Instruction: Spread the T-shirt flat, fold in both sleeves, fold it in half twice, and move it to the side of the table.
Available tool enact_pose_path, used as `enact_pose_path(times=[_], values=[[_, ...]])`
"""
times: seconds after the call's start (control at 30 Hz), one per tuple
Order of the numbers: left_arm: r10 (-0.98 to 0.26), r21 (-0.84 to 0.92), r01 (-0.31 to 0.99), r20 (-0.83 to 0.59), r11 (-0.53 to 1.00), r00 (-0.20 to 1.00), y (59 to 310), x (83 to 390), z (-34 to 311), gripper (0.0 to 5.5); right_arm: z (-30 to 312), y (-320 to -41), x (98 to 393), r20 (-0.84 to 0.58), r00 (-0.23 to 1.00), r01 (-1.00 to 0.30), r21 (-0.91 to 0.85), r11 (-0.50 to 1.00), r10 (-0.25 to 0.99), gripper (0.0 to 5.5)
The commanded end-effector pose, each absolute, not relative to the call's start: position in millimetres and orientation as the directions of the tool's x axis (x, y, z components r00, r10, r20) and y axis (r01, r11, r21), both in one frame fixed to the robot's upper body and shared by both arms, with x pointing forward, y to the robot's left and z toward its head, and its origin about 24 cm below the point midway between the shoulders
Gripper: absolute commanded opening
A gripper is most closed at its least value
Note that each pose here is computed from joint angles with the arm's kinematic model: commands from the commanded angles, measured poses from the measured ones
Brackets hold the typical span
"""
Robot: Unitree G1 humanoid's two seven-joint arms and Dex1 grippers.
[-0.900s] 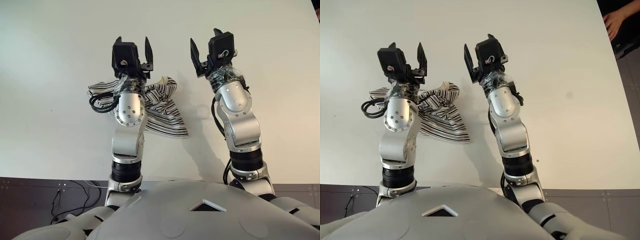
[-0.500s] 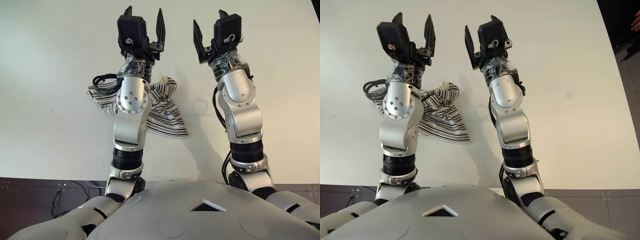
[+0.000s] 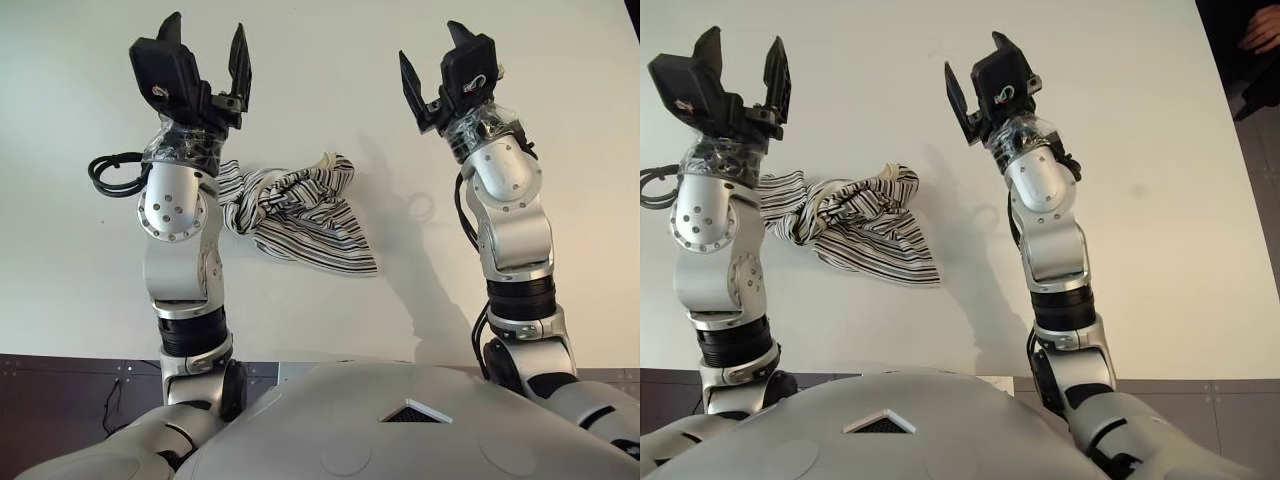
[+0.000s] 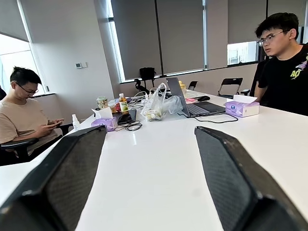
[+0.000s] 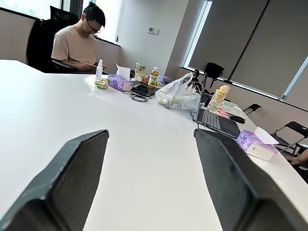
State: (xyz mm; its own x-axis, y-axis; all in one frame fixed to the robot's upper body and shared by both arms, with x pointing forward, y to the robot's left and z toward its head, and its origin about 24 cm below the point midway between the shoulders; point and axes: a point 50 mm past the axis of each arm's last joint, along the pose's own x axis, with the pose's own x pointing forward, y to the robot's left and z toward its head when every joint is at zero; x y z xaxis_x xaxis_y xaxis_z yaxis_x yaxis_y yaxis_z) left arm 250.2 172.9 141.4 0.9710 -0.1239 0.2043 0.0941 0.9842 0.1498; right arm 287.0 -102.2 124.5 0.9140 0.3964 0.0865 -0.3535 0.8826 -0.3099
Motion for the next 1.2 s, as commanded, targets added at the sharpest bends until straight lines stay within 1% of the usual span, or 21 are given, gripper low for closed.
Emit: enact_pose_path(times=[0.03,0.1,0.17,0.27,0.33,0.43,0.57,0.63,0.7,0.77,0.8,0.87,0.9,0.93,1.0,1.03,1.13,1.2], values=[[-0.196,0.142,0.175,0.147,0.974,0.97,150,237,126,3.38,115,-103,284,0.035,0.898,-0.407,-0.311,0.859,0.438,3.26],[-0.202,0.115,0.187,0.13,0.976,0.971,140,228,120,3.38,111,-98,278,0.001,0.875,-0.46,-0.308,0.833,0.484,3.26],[-0.181,0.099,0.169,0.119,0.981,0.976,134,219,117,3.38,109,-97,273,-0.02,0.855,-0.497,-0.312,0.81,0.517,3.26],[-0.104,0.059,0.097,0.119,0.993,0.987,131,217,113,3.38,111,-94,272,-0.011,0.86,-0.488,-0.306,0.817,0.51,3.26],[-0.086,0.065,0.078,0.139,0.995,0.987,135,225,114,3.38,112,-85,273,0.011,0.861,-0.48,-0.32,0.817,0.509,3.26],[-0.047,0.06,0.036,0.19,0.998,0.981,139,250,126,3.38,119,-87,286,0.078,0.891,-0.399,-0.337,0.853,0.448,3.26],[-0.081,0.079,0.066,0.21,0.995,0.974,142,264,132,3.38,131,-93,303,0.159,0.927,-0.274,-0.327,0.904,0.339,3.26],[-0.086,0.098,0.067,0.205,0.993,0.975,146,267,132,3.38,132,-92,303,0.172,0.938,-0.239,-0.306,0.922,0.3,3.26],[-0.089,0.107,0.068,0.202,0.992,0.975,153,269,134,3.38,130,-83,297,0.162,0.942,-0.244,-0.274,0.93,0.295,3.26],[-0.154,0.136,0.129,0.198,0.982,0.968,157,270,137,3.38,119,-74,284,0.092,0.918,-0.355,-0.243,0.903,0.386,3.26],[-0.221,0.166,0.192,0.184,0.967,0.958,162,267,138,3.38,109,-67,276,0.036,0.881,-0.45,-0.239,0.861,0.471,3.26],[-0.398,0.223,0.365,0.125,0.904,0.909,175,256,144,3.38,95,-53,250,-0.067,0.745,-0.656,-0.254,0.71,0.664,3.26],[-0.475,0.267,0.441,0.078,0.857,0.876,187,249,146,3.38,88,-45,236,-0.118,0.662,-0.74,-0.254,0.623,0.74,3.26],[-0.524,0.289,0.494,0.032,0.82,0.851,195,245,146,3.38,81,-42,224,-0.161,0.609,-0.786,-0.251,0.565,0.777,3.26],[-0.57,0.33,0.559,-0.074,0.761,0.819,214,237,143,3.38,69,-37,214,-0.245,0.588,-0.806,-0.258,0.532,0.771,3.26],[-0.588,0.344,0.6,-0.151,0.722,0.795,224,231,137,3.38,63,-33,212,-0.282,0.6,-0.799,-0.266,0.539,0.749,3.26],[-0.608,0.344,0.681,-0.309,0.646,0.732,233,204,119,3.38,52,-33,207,-0.357,0.619,-0.785,-0.293,0.545,0.7,3.26],[-0.596,0.334,0.699,-0.367,0.632,0.714,234,188,107,3.38,42,-36,203,-0.43,0.601,-0.798,-0.29,0.528,0.673,3.26]])
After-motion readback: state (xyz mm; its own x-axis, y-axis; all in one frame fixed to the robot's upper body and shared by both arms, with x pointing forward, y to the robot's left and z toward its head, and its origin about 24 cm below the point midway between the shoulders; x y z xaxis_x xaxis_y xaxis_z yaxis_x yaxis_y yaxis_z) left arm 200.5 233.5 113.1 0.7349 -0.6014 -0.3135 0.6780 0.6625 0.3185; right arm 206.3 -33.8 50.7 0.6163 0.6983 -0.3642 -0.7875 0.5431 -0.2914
